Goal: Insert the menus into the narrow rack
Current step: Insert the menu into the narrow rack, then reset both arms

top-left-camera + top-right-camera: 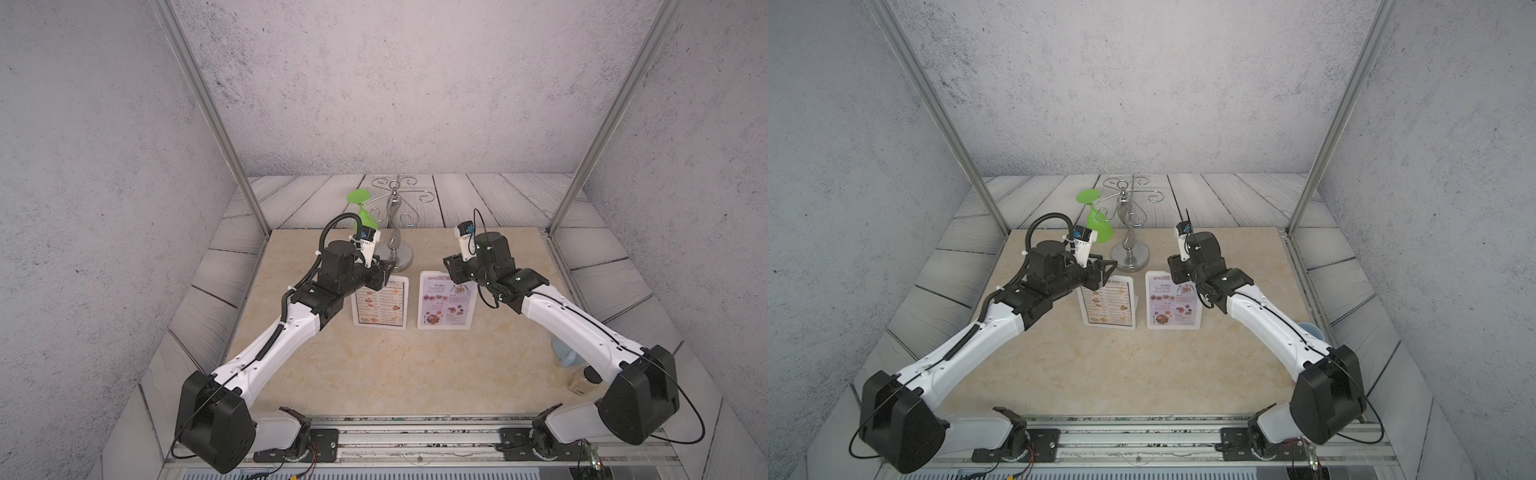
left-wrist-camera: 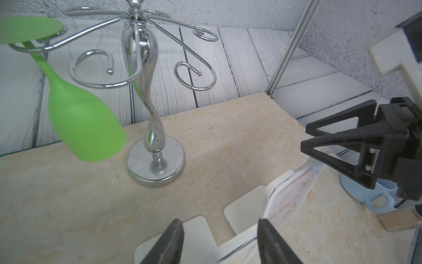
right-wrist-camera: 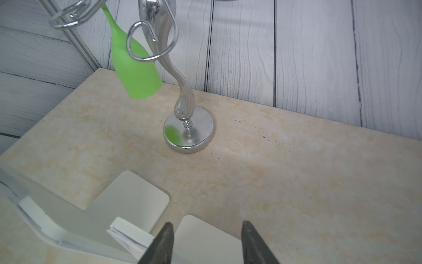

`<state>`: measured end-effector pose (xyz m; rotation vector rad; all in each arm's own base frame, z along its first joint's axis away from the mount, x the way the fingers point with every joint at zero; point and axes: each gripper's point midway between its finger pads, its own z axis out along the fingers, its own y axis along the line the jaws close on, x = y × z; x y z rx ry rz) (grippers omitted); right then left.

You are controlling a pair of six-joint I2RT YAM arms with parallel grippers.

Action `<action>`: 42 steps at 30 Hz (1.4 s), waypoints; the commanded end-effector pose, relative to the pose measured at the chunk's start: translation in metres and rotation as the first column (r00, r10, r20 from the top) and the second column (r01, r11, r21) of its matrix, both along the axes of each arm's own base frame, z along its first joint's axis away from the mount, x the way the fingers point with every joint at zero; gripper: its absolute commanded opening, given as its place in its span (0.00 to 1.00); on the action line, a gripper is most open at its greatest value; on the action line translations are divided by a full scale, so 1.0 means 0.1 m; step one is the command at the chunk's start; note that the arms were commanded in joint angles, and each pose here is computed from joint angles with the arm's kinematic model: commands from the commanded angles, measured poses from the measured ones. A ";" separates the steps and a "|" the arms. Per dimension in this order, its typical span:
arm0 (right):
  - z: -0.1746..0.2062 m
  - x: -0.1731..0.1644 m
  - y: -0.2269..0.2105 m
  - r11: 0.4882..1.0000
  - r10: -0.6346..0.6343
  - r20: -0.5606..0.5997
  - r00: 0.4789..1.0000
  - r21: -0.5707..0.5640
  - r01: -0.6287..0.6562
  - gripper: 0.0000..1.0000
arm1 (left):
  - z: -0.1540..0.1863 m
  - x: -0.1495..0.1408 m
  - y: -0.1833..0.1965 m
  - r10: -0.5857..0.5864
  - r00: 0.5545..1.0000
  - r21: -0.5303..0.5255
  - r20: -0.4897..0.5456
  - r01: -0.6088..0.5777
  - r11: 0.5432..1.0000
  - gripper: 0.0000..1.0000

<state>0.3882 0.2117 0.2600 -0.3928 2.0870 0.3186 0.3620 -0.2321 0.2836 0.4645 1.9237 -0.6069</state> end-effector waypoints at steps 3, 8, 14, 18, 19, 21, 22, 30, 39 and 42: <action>0.22 -0.08 -0.23 0.998 -0.057 0.080 0.995 -0.029 0.060 0.63 | -0.04 -0.01 0.15 0.060 0.998 0.060 0.017 -0.061 0.996 0.58; 0.34 -0.03 -0.40 0.992 -0.100 0.112 0.989 -0.067 0.108 0.72 | -0.01 -0.01 0.28 0.111 0.993 0.095 0.037 -0.114 0.989 0.65; 0.47 0.00 -0.77 0.980 -0.195 0.136 0.971 -0.016 0.199 0.97 | 0.02 -0.02 0.40 0.155 0.986 0.131 0.057 -0.161 0.978 0.73; 0.57 -0.04 -1.05 0.969 -0.246 0.133 0.960 0.056 0.241 0.99 | 0.10 -0.06 0.45 0.161 0.985 0.150 0.064 -0.169 0.974 1.00; 0.60 -0.06 -1.13 0.964 -0.263 0.135 0.955 0.066 0.256 0.99 | 0.13 -0.07 0.48 0.166 0.983 0.156 0.072 -0.176 0.972 1.00; 0.65 -0.09 -1.28 0.957 -0.289 0.135 0.948 0.076 0.281 0.99 | 0.18 -0.08 0.53 0.188 0.978 0.165 0.086 -0.200 0.966 1.00; 0.67 -0.10 -1.37 0.949 -0.314 0.131 0.940 0.078 0.306 0.99 | 0.21 -0.07 0.57 0.200 0.976 0.172 0.092 -0.213 0.962 1.00; 0.49 -0.21 -2.08 0.842 -0.539 0.070 0.840 0.056 0.536 0.99 | 0.23 0.10 1.18 0.404 0.914 0.200 0.030 -0.401 0.894 1.00; -0.10 -0.17 -2.30 0.807 -0.590 -0.008 0.807 0.029 0.590 0.99 | -0.02 0.20 1.94 0.591 0.806 0.127 -0.034 -0.583 0.802 1.00; -0.34 -0.12 -2.33 0.800 -0.600 -0.031 0.800 0.011 0.600 0.99 | -0.28 0.27 2.11 0.635 0.770 0.152 -0.065 -0.621 0.769 1.00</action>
